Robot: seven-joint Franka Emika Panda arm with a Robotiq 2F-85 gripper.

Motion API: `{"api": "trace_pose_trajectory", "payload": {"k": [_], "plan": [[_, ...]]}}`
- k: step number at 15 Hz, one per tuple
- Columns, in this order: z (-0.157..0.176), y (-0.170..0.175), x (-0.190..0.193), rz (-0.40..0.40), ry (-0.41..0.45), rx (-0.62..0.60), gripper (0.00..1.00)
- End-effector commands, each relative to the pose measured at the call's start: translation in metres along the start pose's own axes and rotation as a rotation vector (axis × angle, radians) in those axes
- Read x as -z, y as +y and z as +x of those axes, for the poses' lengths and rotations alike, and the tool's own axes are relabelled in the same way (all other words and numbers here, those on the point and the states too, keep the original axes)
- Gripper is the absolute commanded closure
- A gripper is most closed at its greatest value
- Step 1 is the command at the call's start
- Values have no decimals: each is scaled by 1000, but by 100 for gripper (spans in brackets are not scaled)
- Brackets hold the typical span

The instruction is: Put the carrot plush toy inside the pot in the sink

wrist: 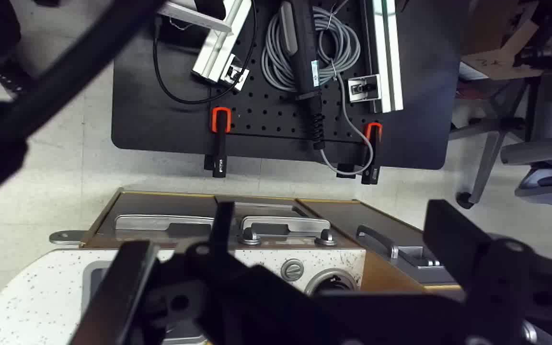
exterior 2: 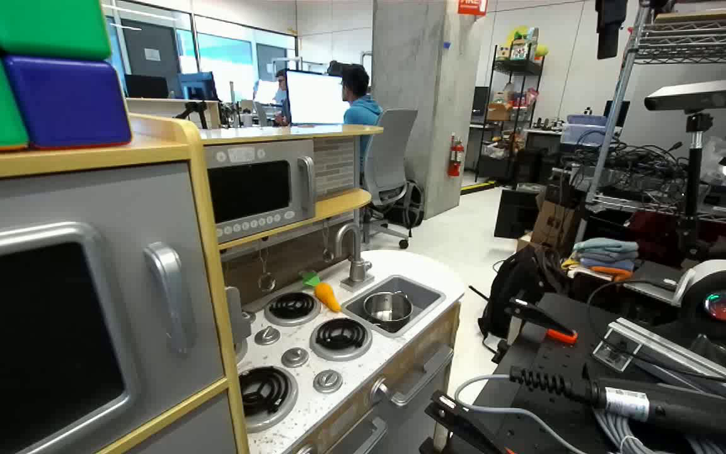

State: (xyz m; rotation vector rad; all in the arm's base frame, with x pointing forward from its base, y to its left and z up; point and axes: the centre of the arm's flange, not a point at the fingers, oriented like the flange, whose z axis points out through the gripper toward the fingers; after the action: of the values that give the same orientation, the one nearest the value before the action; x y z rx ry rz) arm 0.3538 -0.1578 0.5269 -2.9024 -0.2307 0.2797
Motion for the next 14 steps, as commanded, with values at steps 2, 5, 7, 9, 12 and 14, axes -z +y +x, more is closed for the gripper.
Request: {"api": "trace_pose_trajectory", "payload": {"k": [2,5,7,9,12,14], "plan": [[0,0,0,0,1,0,0],[0,0,0,0,1,0,0],[10,1,-4,4,-20,-21,0],[35,7,-14,23,-10,-51,0],[75,19,-38,53,35,-136,0],[106,27,-58,81,83,-193,0]]}}
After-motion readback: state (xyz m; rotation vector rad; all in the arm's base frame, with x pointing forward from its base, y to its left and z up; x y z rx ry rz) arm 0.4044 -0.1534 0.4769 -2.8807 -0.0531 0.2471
